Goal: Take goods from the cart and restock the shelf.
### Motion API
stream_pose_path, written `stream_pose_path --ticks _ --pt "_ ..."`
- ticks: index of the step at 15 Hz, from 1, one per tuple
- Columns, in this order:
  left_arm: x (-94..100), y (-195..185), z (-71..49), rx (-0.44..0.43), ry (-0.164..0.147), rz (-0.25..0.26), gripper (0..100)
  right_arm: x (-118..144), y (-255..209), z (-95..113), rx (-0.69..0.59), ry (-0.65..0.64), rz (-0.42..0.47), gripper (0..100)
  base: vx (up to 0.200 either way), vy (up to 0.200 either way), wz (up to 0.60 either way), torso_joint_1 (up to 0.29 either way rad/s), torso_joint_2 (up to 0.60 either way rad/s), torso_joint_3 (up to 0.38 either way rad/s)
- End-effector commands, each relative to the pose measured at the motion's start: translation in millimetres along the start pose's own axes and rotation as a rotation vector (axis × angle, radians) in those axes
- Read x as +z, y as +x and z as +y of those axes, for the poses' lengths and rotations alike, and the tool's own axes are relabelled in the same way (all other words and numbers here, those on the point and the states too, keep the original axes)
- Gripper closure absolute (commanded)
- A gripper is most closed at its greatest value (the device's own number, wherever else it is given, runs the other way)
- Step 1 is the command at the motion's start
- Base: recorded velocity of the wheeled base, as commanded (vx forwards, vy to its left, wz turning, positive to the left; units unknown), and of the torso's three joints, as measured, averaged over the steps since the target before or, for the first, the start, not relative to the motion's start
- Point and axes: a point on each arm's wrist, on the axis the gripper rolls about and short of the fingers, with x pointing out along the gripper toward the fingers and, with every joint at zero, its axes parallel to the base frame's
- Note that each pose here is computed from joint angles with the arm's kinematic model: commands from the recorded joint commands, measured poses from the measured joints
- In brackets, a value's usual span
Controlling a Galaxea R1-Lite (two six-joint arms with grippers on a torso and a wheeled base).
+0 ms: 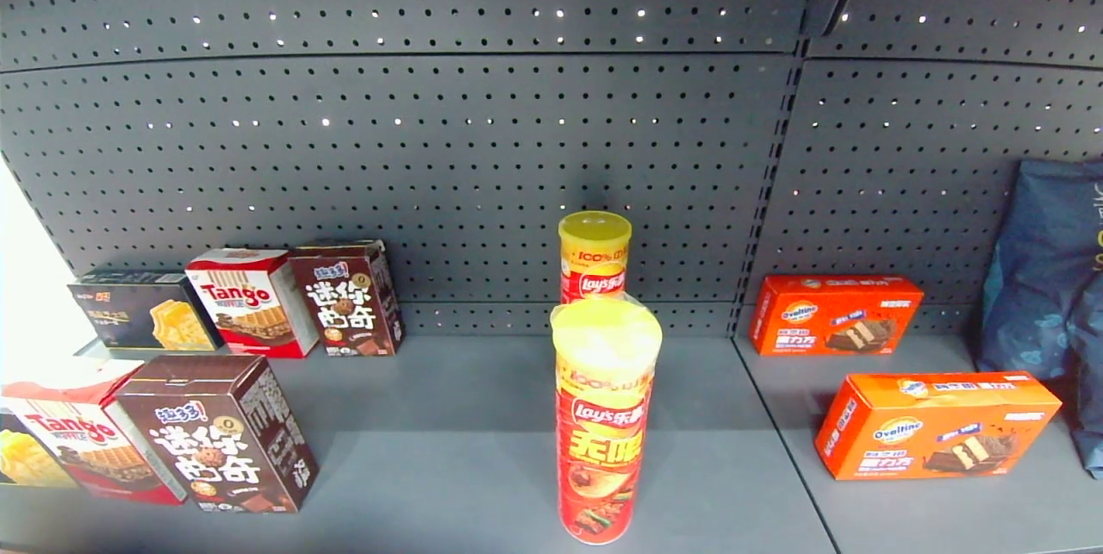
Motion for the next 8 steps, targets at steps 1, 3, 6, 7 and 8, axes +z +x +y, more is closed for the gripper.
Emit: stream_pose_path --ticks 1,3,6,7,8 --pt "-2.2 -5.7 -0.6 0.004 -0.001 -0.076 0 0.1 0.4 0.0 0.000 -0.001 0.005 0 0.000 0.000 0.00 0.000 0.00 0.000" --pt "-2.2 -5.8 -0.6 0.004 -0.002 -0.077 0 0.1 0.4 0.0 0.000 0.000 0.005 0 0.000 0.000 0.00 0.000 0.00 0.000" --pt "-2.2 -5.8 -0.6 0.006 -0.002 -0.077 0 0.3 0.4 -0.1 0.003 -0.002 0.003 0 0.000 0.000 0.00 0.000 0.00 0.000" --pt "-2.2 -5.8 -0.6 0.006 -0.002 -0.077 0 -0.4 -1.5 -1.4 0.077 -0.007 -0.021 0 0.000 0.000 0.00 0.000 0.00 0.000" --pt "-2.2 -5.8 -0.6 0.006 -0.002 -0.077 0 -1.4 -4.8 -2.1 0.107 -0.010 -0.067 0 0.000 0.000 0.00 0.000 0.00 0.000"
